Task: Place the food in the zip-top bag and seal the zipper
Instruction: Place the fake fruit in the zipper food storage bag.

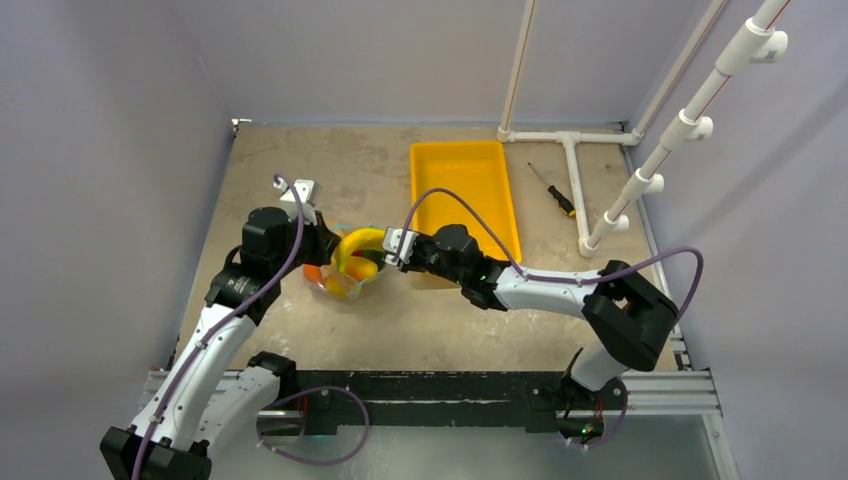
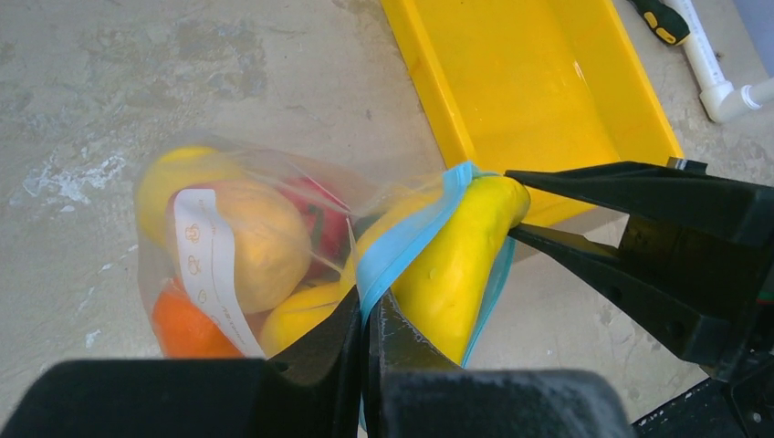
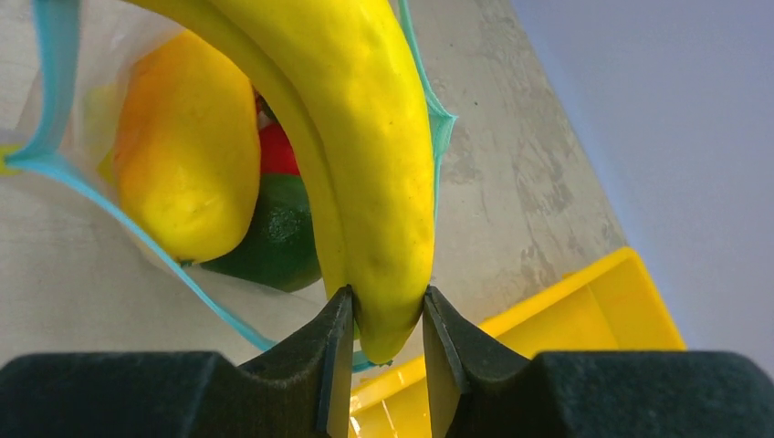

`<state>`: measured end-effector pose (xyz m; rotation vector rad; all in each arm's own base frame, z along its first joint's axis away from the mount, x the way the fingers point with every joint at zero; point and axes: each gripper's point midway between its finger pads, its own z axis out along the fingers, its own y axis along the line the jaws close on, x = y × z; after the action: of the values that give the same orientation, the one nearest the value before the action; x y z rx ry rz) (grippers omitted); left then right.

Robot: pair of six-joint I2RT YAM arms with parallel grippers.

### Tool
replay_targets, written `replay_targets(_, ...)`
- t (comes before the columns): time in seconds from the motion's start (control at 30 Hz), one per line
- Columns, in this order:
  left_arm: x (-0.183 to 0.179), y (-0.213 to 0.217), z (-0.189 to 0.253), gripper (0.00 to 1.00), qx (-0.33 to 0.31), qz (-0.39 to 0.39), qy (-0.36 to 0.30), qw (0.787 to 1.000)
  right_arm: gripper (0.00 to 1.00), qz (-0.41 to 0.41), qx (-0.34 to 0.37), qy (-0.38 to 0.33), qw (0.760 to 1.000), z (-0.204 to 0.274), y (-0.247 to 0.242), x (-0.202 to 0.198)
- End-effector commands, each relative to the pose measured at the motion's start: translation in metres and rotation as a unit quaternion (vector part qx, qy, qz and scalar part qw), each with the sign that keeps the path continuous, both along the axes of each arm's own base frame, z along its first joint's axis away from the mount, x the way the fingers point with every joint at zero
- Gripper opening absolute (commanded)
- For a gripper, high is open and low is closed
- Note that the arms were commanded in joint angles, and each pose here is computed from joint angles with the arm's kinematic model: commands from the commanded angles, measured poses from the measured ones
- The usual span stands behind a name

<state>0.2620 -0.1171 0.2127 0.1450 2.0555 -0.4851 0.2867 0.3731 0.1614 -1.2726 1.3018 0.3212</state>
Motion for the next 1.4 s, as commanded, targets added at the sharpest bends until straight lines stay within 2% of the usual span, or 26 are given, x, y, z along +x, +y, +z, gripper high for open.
replay_targets(0.0,0.001,-0.004,0.006,0.00,-0.001,-0.015,-0.020,1.000,0.00,-0.058,0.022,0.026,0.998,0.010,0.004,0.022)
replay_targets(0.4,0.000,-0.006,0.006,0.00,-0.003,-0.020,-0.019,1.000,0.00,-0.119,0.022,0.101,0.987,-0.016,0.003,0.042)
replay_targets(0.67,0.001,-0.005,0.007,0.00,-0.005,-0.015,-0.021,1.000,0.00,-0.130,0.038,0.088,0.987,-0.002,0.004,0.047)
replay_targets(0.8,0.001,-0.006,0.013,0.00,-0.012,-0.015,-0.024,1.000,0.00,-0.165,0.021,0.113,0.980,-0.013,0.006,0.058)
replay_targets(0.97,0.002,-0.008,0.025,0.00,-0.021,-0.015,-0.024,0.999,0.00,-0.170,0.016,0.122,0.978,-0.017,0.010,0.059)
replay_targets(1.37,0.013,-0.005,0.025,0.00,-0.015,0.011,0.000,1.000,0.00,-0.168,-0.004,0.099,0.981,-0.012,0.020,0.038)
